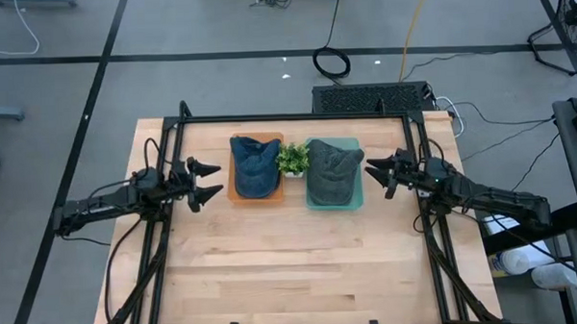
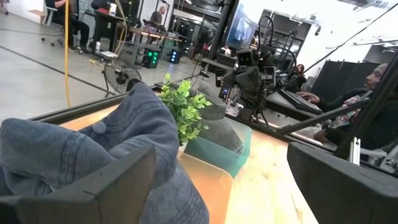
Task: Pick & Place hat
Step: Return to Home Position
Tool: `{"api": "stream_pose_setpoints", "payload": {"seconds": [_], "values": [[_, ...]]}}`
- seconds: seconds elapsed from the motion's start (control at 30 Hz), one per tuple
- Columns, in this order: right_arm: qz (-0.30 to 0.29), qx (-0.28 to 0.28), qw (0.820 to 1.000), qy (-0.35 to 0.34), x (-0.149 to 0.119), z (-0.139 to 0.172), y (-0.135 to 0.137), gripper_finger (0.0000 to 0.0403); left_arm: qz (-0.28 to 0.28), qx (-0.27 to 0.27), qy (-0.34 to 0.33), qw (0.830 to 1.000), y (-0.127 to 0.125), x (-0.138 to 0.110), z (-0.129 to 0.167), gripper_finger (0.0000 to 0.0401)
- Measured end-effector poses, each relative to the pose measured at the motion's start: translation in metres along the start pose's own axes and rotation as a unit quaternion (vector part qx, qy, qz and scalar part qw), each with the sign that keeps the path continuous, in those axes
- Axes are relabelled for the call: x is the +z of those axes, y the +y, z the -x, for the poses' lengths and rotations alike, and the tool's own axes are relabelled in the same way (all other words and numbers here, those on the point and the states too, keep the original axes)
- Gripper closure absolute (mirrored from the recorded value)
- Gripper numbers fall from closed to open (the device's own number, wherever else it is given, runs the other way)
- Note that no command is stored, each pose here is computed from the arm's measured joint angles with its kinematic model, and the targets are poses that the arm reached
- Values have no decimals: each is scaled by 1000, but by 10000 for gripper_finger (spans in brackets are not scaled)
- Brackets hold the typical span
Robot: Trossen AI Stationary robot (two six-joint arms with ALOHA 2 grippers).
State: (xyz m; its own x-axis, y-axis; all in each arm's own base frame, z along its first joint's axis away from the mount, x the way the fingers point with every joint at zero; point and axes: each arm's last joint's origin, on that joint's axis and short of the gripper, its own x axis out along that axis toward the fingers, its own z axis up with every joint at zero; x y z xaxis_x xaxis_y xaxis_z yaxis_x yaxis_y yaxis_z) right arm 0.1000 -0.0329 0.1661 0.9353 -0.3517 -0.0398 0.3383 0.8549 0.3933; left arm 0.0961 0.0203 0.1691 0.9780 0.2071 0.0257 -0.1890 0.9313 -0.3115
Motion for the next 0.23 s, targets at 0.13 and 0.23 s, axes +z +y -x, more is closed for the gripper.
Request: {"api": "stream_pose_setpoints", "payload": {"seconds": [0.13, 0.23], "values": [[-1, 5, 1000, -9, 2, 0, 1, 255, 0, -1, -4, 1000, 0, 1, 0, 25], [-1, 6, 1000, -12, 2, 0, 1, 256, 0, -2, -6, 1000, 0, 1, 0, 25]]}}
